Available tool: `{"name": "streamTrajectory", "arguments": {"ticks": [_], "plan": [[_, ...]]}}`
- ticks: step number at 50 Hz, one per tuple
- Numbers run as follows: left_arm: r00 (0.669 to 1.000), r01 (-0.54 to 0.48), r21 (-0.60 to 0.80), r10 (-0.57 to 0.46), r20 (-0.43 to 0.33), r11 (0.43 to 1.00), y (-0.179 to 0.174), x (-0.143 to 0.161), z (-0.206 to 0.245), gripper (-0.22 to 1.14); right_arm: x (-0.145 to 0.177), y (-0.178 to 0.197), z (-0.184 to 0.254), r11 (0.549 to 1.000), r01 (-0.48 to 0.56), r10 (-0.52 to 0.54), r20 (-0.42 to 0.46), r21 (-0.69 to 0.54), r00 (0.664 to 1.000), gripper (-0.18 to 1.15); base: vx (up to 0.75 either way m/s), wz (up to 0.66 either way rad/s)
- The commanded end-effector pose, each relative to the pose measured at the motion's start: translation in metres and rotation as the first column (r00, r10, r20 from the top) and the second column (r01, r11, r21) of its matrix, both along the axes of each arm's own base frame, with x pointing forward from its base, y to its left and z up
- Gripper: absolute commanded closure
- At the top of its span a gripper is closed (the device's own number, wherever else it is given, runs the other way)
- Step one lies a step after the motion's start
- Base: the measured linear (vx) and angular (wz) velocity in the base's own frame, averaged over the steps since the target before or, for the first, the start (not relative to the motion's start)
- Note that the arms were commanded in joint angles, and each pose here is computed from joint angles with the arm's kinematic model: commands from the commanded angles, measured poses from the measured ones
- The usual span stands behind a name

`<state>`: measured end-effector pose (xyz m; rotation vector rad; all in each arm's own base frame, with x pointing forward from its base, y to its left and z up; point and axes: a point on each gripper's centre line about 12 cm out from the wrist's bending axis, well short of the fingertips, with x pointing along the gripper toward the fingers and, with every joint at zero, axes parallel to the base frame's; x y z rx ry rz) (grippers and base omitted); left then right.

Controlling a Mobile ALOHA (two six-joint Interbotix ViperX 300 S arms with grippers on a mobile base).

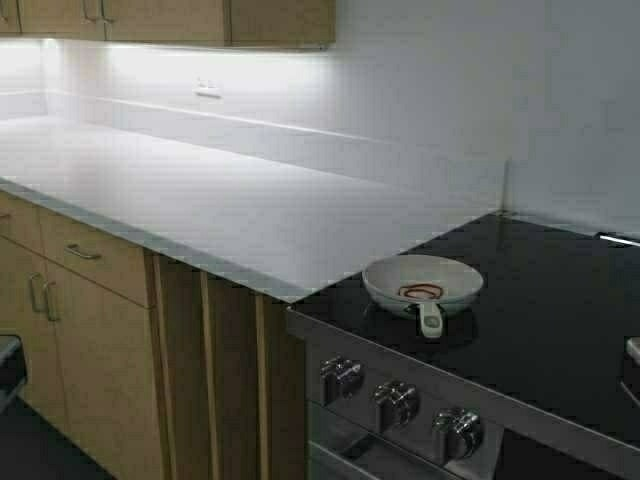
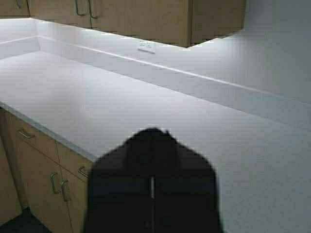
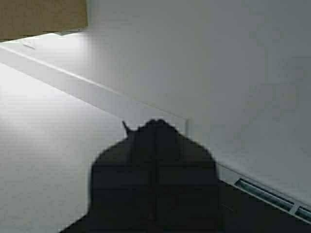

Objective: Wash the pan

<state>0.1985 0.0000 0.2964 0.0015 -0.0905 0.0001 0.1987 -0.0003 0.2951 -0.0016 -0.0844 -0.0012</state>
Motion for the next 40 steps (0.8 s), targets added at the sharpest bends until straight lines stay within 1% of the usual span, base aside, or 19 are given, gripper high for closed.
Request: {"name": "streamTrajectory", "arguments": {"ticks": [1, 4, 5, 6, 7, 14, 16, 18, 22, 25, 29, 35, 40], "plan": [[1.000, -0.010, -0.023, 0.010, -0.023, 1.000, 0.002, 0.002, -0.007, 0.92, 0.002, -0.001, -0.003, 1.000, 0.007, -0.007, -0.006, -0.001, 1.000, 0.92, 0.00, 0.00], [1.000, -0.009, -0.040, 0.008, -0.020, 0.999, 0.002, 0.002, -0.006, 0.74, 0.002, -0.001, -0.004, 1.000, 0.007, -0.007, -0.006, -0.001, 1.000, 0.88, 0.00, 0.00], [1.000, -0.008, -0.046, 0.007, -0.020, 0.999, 0.002, 0.002, -0.006, 0.63, 0.002, -0.002, -0.004, 1.000, 0.008, -0.008, -0.006, 0.000, 1.000, 0.89, 0.00, 0.00], [1.000, -0.008, -0.051, 0.007, -0.021, 0.999, 0.002, 0.002, -0.006, 0.59, 0.002, -0.001, -0.004, 1.000, 0.007, -0.007, -0.008, -0.001, 1.000, 0.89, 0.00, 0.00], [1.000, -0.007, -0.060, 0.006, -0.020, 0.998, 0.002, 0.003, -0.005, 0.48, 0.002, -0.001, -0.004, 1.000, 0.007, -0.007, -0.006, -0.001, 1.000, 0.90, 0.00, 0.00], [0.999, -0.005, -0.116, 0.001, -0.035, 0.993, 0.002, 0.006, -0.008, -0.06, 0.002, -0.001, -0.004, 1.000, 0.008, -0.008, -0.008, -0.008, 1.000, 0.91, 0.00, 0.00], [0.999, -0.004, -0.148, -0.002, -0.040, 0.989, 0.002, 0.007, -0.009, -0.15, 0.002, -0.001, -0.005, 1.000, 0.008, -0.008, -0.009, -0.006, 1.000, 0.91, 0.00, 0.00], [0.999, -0.004, -0.189, -0.005, -0.047, 0.982, 0.002, 0.008, -0.010, -0.15, 0.002, -0.001, -0.005, 1.000, 0.008, -0.008, -0.008, -0.006, 1.000, 0.91, 0.00, 0.00], [0.997, 0.004, -0.274, -0.024, -0.072, 0.962, 0.000, 0.012, -0.014, -0.09, 0.002, -0.001, -0.005, 1.000, 0.008, -0.008, -0.009, -0.006, 1.000, 0.91, 0.00, 0.00], [0.994, 0.010, -0.318, -0.045, -0.101, 0.948, -0.003, 0.017, -0.020, -0.08, 0.002, -0.001, -0.005, 1.000, 0.007, -0.007, -0.008, -0.003, 1.000, 0.91, 0.00, 0.00], [0.983, 0.032, -0.317, -0.087, -0.160, 0.948, -0.012, 0.027, -0.033, -0.08, 0.002, -0.001, -0.005, 1.000, 0.007, -0.007, -0.008, 0.002, 1.000, 0.91, 0.00, 0.00], [0.956, 0.091, -0.326, -0.174, -0.235, 0.941, -0.034, 0.040, -0.052, -0.08, 0.001, -0.001, -0.006, 1.000, 0.007, -0.007, -0.011, 0.002, 1.000, 0.91, 0.00, 0.00], [0.934, 0.130, -0.365, -0.237, -0.267, 0.922, -0.051, 0.050, -0.069, -0.08, 0.001, -0.001, -0.007, 1.000, 0.007, -0.007, -0.012, 0.000, 1.000, 0.91, 0.00, 0.00]]}}
